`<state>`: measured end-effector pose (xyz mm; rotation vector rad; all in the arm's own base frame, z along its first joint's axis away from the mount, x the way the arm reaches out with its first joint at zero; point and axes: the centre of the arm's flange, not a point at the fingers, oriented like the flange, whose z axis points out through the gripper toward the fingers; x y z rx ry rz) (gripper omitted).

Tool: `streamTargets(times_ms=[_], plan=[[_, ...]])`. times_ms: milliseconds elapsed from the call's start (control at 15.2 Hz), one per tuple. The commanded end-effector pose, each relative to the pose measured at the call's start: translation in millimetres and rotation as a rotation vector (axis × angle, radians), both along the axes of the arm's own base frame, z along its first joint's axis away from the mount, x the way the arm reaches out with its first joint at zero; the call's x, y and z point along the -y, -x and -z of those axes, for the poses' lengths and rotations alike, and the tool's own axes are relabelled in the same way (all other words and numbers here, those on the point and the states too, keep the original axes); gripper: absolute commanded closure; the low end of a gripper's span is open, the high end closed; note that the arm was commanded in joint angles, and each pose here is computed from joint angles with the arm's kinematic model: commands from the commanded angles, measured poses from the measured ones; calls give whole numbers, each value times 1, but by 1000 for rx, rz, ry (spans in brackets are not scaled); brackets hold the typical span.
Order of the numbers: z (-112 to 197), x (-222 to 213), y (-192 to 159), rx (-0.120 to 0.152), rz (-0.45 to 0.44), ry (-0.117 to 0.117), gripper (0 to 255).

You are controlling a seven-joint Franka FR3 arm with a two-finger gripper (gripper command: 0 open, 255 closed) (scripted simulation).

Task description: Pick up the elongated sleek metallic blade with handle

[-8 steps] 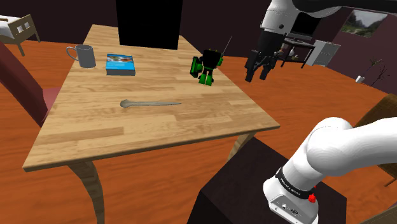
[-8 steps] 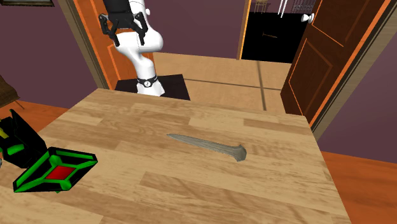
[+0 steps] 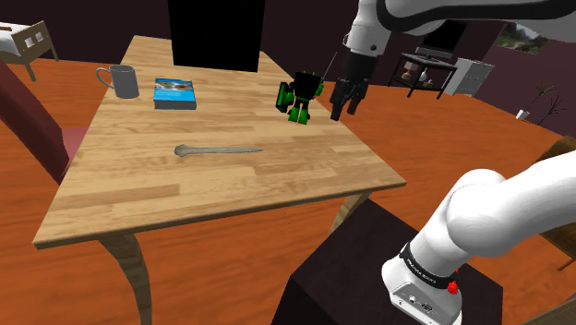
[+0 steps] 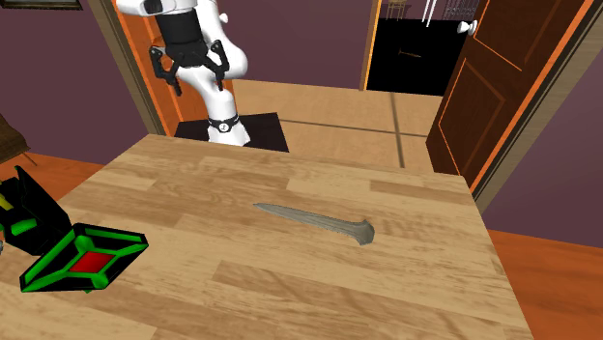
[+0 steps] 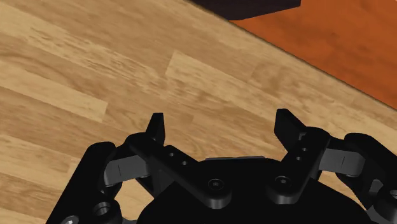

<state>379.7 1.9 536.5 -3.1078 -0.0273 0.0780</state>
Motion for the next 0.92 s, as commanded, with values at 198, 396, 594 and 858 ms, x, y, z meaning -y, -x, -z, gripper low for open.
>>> streamTargets(times_ms=[198,396,594,858], plan=[[29,-18,-57,16,-178,7,0],[45,-33,-90,25,-283,11,0],[61,-51,-120,34,-388,15,0],[82,-80,-158,45,-528,20,0]])
